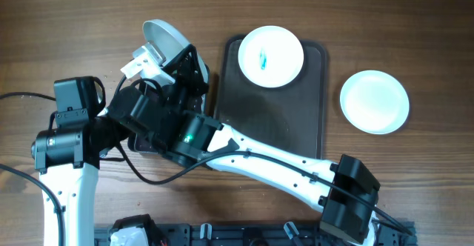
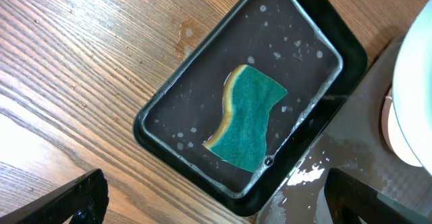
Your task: Clean dirty plates on tray and stack at the side
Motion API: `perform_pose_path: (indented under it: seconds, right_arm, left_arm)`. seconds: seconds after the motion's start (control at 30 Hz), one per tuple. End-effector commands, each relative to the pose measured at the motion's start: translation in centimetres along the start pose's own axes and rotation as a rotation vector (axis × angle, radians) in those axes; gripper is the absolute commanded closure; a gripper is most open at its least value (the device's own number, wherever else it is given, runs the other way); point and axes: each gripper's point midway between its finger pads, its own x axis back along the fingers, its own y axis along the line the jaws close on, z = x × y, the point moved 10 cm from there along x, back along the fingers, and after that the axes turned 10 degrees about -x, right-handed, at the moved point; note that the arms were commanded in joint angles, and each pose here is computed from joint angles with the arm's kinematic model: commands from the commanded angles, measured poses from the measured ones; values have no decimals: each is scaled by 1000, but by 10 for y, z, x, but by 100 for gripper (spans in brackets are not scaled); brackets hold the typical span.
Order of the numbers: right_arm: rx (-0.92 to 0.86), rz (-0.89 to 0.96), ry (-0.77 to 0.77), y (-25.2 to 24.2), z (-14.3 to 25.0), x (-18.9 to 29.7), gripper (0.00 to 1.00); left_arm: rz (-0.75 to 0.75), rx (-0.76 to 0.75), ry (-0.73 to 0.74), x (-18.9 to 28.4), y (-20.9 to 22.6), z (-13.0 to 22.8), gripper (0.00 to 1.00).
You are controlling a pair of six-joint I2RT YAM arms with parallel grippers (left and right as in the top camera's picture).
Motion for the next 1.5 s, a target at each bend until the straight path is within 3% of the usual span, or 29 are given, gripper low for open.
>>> perform_pose_path:
  seconds: [0.0,0.3,0.47,0.57,0.7,0.8,0.97,1.07,1.23,1.47]
  right_arm:
    - [-48,30,-14,-19,-15,6,96]
    - [-76,30,-14,-19,-14,6,95]
    - [-189,-41,40,-15,1,-4,96]
    - [-281,-224,178,-6,22,-17,96]
    - [-508,-505,523,-3,50,-44,96]
    - [-630,-674,694,-19,56,-68,96]
    - [-837,-812,785,-90,52,-103,96]
    - [-930,-779,825,-144,60,-117,96]
    - [-990,-571,908,-242,101,-126,96]
    - [-1064,-226,1075,-337,191,-134,96]
  left_arm:
    - [15,2,-12,4,-1,-2,0]
    - [15,2,-12,4,-1,-2,0]
    - [15,2,-12,4,-1,-2,0]
    - [15,2,-12,4,-1,-2,0]
    - [15,2,-12,4,-1,-2,0]
    - [15,2,-12,4,-1,-2,0]
    - [15,2,-12,4,-1,-2,0]
    - [15,2,-12,4,-1,-2,0]
    - [15,2,-12,4,-1,-2,0]
    - [15,2,-12,4,-1,-2,0]
